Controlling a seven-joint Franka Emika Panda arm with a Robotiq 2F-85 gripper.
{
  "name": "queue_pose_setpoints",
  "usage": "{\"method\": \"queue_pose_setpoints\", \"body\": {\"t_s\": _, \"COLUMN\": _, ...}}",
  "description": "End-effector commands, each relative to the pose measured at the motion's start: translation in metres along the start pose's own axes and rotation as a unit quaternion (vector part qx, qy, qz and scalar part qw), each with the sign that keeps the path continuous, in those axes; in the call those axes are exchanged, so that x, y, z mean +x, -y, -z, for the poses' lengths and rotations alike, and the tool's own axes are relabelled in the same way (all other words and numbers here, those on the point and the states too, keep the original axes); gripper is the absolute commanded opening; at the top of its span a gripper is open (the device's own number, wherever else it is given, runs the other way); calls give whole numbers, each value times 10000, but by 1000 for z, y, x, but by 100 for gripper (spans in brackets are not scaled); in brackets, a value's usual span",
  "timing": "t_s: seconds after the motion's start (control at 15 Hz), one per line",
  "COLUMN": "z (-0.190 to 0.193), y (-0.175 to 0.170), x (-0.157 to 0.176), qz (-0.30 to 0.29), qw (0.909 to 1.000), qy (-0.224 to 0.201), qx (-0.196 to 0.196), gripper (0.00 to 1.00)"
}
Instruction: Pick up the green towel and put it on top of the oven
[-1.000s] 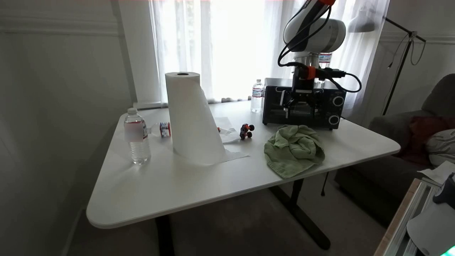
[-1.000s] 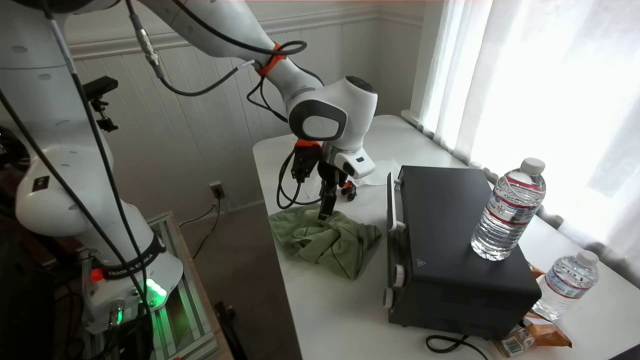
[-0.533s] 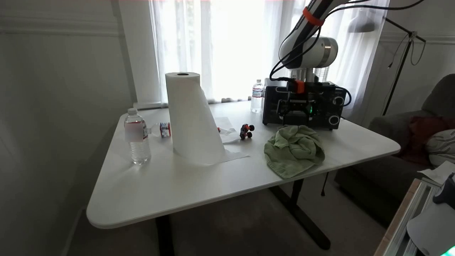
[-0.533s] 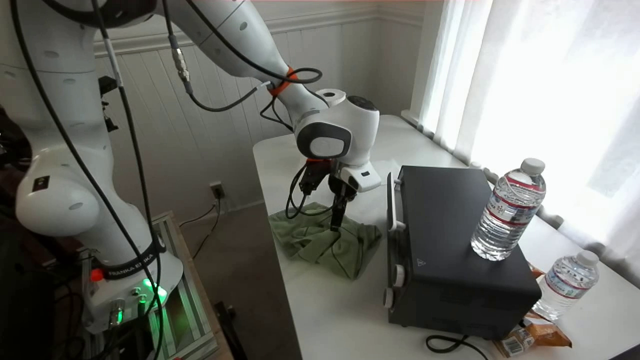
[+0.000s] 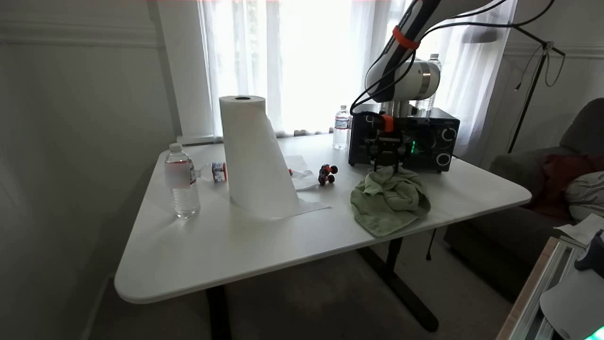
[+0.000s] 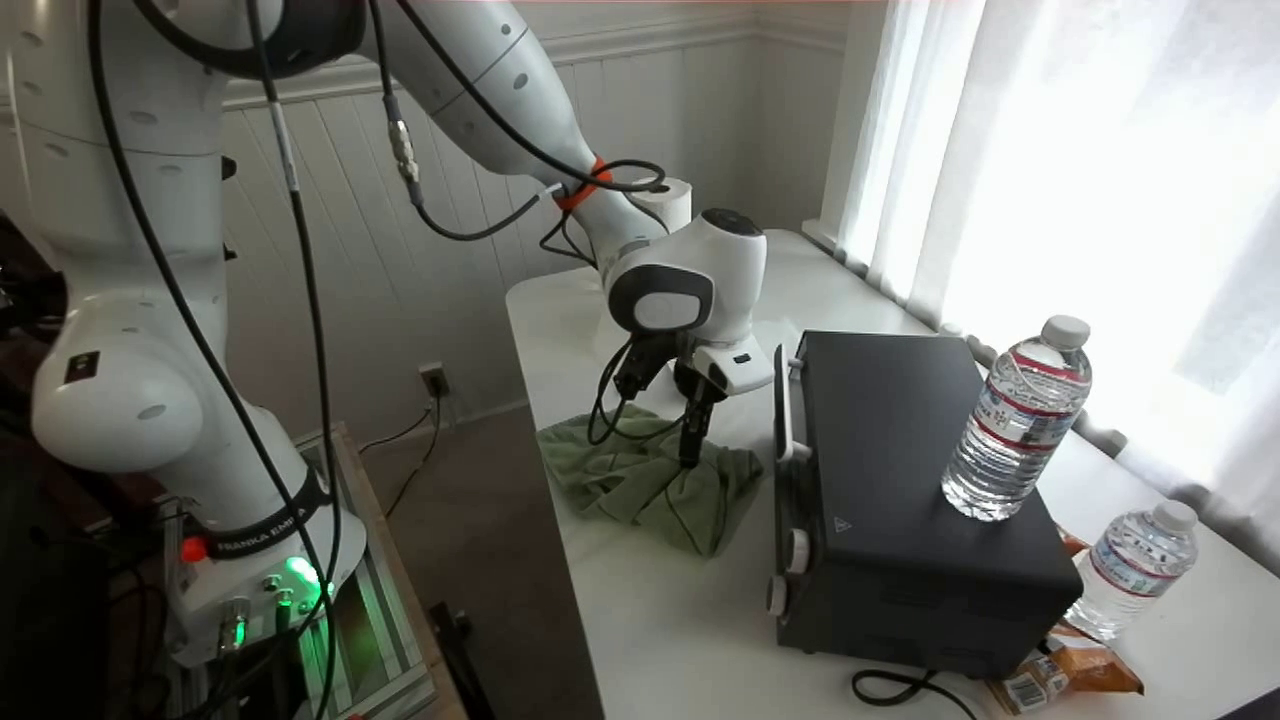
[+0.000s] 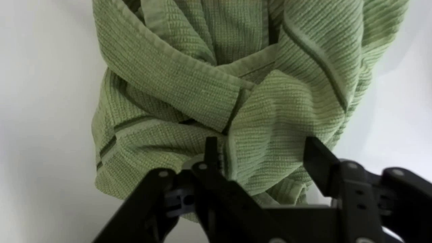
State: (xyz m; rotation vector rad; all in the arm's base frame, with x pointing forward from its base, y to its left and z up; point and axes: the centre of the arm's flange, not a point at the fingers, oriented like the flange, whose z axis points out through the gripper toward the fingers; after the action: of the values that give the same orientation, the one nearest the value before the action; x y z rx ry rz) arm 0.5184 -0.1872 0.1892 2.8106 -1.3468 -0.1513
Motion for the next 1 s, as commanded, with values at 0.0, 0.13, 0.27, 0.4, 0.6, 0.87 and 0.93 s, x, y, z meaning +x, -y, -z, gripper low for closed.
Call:
{"method": "queue_pose_setpoints", "body": {"t_s": 0.0, "z": 2, "y": 4, "x": 3, "qz": -203, "qw": 9997, "qy": -87, "qx": 92, "gripper": 36}}
{"method": "queue_pose_setpoints", "body": {"t_s": 0.13, "z": 7, "y": 1, "x": -1, "qz": -278, "qw": 9996, "qy": -78, "qx": 66, "gripper": 23}}
{"method": "queue_pose_setpoints", "body": {"t_s": 0.27, "z": 11, "y": -3, "x": -6, "qz": -325, "qw": 9994, "qy": -98, "qx": -3, "gripper": 9}}
{"method": "queue_pose_setpoints", "body": {"t_s": 0.4, "z": 18, "y": -11, "x": -14, "qz": -435, "qw": 9989, "qy": -173, "qx": -57, "gripper": 3}}
{"method": "queue_pose_setpoints", "body": {"t_s": 0.6, "z": 40, "y": -31, "x": -23, "qz": -617, "qw": 9974, "qy": -378, "qx": -6, "gripper": 2}}
{"method": "queue_pose_setpoints", "body": {"t_s": 0.87, "z": 87, "y": -67, "x": -41, "qz": -641, "qw": 9954, "qy": -641, "qx": 296, "gripper": 4}}
{"method": "queue_pose_setpoints", "body": {"t_s": 0.93, "z": 99, "y": -75, "x": -47, "qz": -581, "qw": 9948, "qy": -712, "qx": 429, "gripper": 4}}
